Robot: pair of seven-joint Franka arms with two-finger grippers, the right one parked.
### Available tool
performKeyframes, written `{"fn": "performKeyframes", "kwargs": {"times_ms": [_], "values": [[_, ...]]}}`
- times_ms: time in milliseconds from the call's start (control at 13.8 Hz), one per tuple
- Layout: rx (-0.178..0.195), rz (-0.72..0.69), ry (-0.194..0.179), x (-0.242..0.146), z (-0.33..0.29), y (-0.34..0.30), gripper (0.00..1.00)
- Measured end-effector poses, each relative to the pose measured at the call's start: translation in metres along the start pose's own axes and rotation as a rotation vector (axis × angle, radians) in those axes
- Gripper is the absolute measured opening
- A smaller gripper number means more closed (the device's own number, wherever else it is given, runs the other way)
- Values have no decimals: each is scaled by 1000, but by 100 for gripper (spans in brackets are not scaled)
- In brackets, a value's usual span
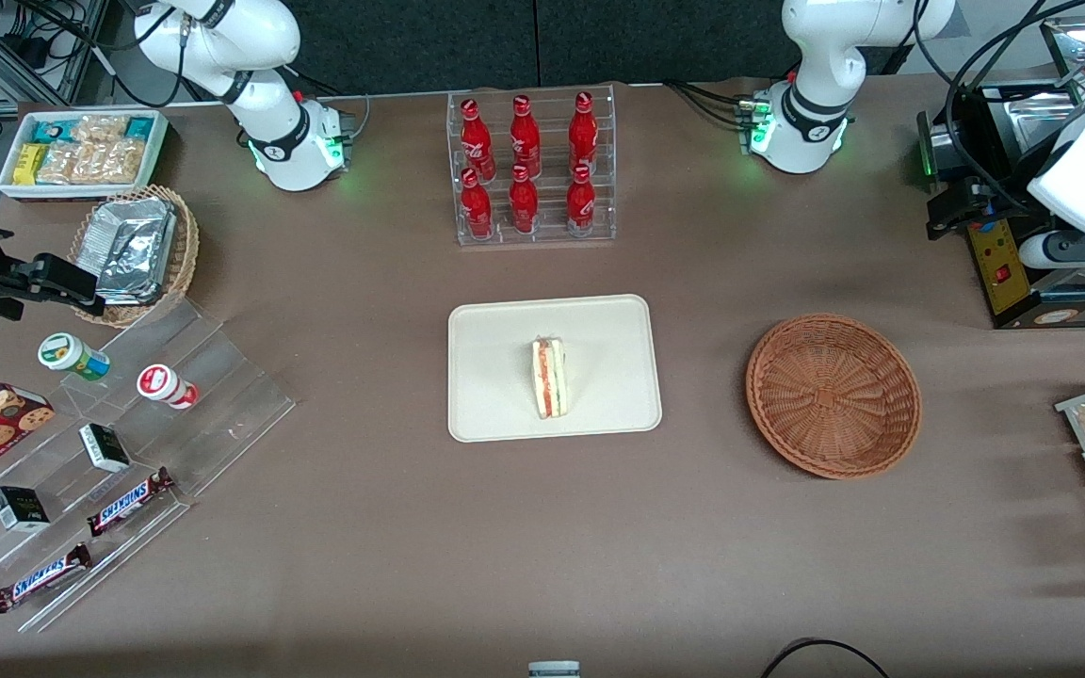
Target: Place sandwich from basket to tray
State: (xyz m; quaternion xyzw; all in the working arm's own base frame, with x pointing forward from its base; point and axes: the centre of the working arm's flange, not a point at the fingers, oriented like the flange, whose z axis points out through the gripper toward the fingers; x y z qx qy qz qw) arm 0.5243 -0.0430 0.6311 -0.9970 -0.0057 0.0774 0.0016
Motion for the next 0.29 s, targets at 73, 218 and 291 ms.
{"fn": "performKeyframes", "kwargs": {"times_ms": [73,218,291], "values": [[-1,-5,2,3,0,-3,100],[3,-12,-2,11,4,-6,100],[14,-14,-6,15,6,-7,100]]}}
